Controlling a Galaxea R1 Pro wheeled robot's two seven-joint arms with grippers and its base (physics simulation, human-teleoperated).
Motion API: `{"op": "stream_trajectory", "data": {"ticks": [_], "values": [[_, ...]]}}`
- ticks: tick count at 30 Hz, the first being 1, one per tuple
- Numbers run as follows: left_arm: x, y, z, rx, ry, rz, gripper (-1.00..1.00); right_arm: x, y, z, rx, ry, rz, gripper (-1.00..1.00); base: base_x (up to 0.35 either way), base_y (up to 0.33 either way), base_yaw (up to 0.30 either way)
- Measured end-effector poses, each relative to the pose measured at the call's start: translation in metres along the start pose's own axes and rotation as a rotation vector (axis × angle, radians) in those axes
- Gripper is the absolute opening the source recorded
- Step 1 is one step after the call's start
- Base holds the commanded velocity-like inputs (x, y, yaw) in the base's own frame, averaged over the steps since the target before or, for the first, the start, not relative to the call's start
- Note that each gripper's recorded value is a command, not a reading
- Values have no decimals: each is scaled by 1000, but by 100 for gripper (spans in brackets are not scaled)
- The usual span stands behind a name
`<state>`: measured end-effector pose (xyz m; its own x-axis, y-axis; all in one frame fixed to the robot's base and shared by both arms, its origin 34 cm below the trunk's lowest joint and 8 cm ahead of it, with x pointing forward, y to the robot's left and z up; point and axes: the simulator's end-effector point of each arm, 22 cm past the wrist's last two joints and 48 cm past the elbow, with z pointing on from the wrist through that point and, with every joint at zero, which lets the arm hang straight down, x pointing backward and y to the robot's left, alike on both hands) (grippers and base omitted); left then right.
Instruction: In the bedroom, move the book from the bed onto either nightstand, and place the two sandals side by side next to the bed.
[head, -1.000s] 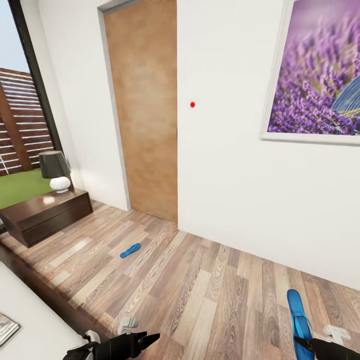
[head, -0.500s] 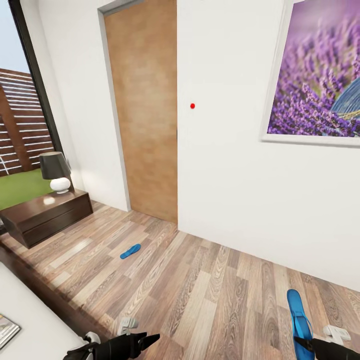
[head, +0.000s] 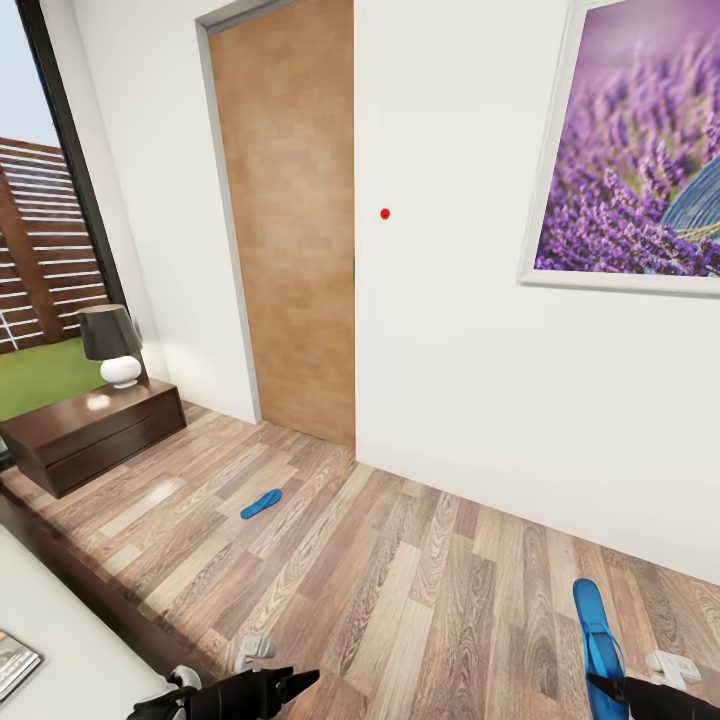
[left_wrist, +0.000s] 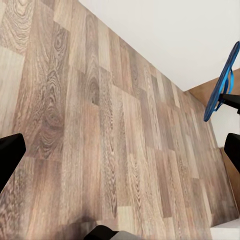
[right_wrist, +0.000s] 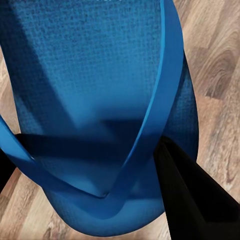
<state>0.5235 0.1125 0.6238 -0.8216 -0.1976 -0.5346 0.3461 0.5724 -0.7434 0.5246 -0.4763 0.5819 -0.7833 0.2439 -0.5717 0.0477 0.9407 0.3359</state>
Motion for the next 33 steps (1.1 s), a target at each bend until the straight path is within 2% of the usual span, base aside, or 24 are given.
{"op": "stream_trajectory", "data": {"ticks": [6, 33], "values": [[0, 0, 0, -1, 0, 0, 100, 0, 1, 0, -1, 1, 0, -100, 0, 0, -126], [0, 0, 1, -2, -1, 0, 100, 3, 0, 0, 0, 5, 2, -100, 0, 0, -262]]}}
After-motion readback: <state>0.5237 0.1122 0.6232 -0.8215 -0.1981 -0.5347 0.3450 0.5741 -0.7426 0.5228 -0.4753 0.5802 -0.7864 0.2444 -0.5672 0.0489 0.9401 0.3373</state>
